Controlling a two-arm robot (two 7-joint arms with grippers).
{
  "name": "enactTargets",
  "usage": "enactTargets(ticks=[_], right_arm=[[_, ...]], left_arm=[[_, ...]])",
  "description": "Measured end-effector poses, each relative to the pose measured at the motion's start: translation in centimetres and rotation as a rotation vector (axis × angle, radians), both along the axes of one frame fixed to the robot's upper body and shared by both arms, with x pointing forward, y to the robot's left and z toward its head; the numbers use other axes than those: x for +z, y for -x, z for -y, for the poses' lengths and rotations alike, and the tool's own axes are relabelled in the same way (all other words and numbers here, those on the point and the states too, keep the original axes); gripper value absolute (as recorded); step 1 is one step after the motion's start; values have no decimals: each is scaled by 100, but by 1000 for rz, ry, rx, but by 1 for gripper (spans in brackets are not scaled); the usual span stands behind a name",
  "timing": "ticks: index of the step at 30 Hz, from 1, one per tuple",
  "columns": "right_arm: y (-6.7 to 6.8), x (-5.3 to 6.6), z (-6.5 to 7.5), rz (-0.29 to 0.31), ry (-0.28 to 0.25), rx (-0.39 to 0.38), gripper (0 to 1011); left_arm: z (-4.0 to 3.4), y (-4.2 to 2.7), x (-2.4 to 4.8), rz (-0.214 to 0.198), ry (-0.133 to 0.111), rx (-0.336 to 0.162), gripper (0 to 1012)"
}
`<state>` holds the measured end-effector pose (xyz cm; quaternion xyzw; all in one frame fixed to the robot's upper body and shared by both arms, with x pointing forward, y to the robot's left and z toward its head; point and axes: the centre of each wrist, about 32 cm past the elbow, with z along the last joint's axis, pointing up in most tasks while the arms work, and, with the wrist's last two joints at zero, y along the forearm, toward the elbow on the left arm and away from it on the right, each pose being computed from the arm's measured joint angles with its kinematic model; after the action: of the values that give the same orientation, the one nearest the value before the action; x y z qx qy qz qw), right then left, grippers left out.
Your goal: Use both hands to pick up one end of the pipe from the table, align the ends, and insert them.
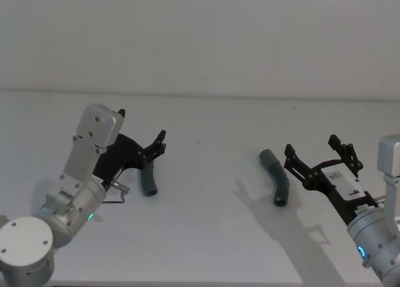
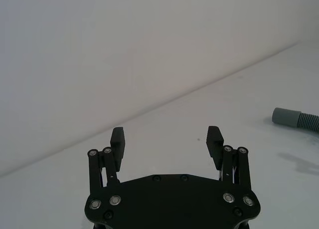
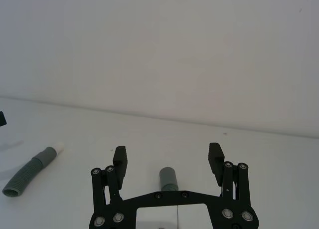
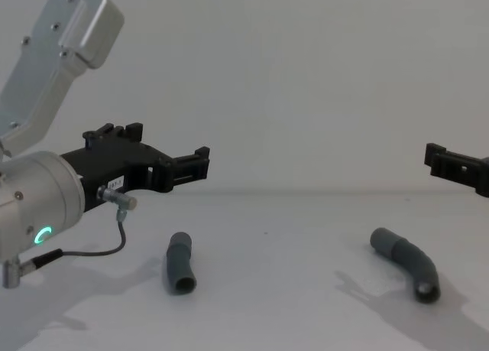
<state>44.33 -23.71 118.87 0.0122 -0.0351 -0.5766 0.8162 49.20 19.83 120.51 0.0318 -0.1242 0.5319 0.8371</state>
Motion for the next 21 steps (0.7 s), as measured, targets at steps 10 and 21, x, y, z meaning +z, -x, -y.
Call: enactTargets(ticks=[10,21], right_arm=[[0,0,0,0,0,0,1001],[0,0,0,0,0,0,1001]], left_arm=[[32,26,101,-77,-10,32,1000],[125,80,237,-223,-14,116,1000]])
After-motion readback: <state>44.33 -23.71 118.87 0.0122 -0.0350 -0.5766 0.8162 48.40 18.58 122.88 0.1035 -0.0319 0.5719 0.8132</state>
